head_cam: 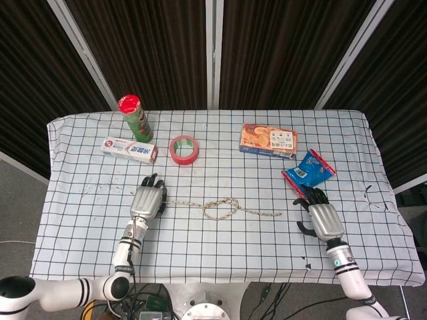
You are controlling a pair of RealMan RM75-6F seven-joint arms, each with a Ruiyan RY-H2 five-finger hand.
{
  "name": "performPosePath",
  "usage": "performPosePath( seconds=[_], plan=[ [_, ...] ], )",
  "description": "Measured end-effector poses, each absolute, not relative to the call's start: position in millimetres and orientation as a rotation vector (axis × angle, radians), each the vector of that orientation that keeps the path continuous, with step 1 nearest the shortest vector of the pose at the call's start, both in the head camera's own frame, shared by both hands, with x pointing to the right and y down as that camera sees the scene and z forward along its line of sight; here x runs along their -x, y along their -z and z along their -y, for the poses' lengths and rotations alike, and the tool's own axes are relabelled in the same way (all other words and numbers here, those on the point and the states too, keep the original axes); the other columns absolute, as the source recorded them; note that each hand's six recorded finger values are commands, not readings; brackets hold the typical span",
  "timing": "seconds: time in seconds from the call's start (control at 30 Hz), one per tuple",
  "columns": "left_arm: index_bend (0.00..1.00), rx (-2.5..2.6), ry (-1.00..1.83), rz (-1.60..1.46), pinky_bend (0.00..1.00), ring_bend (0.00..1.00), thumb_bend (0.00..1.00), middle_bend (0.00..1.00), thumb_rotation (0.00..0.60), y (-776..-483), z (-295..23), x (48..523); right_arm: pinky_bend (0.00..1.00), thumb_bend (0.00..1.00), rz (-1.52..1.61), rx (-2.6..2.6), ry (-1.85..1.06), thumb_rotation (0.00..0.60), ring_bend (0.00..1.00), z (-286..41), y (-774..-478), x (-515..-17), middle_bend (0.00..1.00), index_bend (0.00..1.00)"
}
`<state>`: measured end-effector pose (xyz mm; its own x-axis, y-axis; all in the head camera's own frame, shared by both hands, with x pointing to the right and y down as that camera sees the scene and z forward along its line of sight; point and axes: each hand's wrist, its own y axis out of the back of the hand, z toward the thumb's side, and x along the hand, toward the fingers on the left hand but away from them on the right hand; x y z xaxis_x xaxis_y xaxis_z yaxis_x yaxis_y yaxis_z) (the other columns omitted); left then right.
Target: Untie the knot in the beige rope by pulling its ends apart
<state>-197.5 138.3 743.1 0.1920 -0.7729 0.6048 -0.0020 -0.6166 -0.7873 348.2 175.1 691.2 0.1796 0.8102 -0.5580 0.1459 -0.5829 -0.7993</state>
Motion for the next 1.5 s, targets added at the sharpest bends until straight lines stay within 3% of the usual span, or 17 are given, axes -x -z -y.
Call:
performPosePath(
  seconds=[1.5],
  plan=[
    [0.61, 1.815, 1.494, -0.761, 0.11, 0.03, 0.47, 0.22, 0.600, -738, -132, 205, 0.00, 0.30, 0.910, 1.972, -1.365, 0.600, 0.00, -171, -735, -302, 0.02, 0.44]
  ],
)
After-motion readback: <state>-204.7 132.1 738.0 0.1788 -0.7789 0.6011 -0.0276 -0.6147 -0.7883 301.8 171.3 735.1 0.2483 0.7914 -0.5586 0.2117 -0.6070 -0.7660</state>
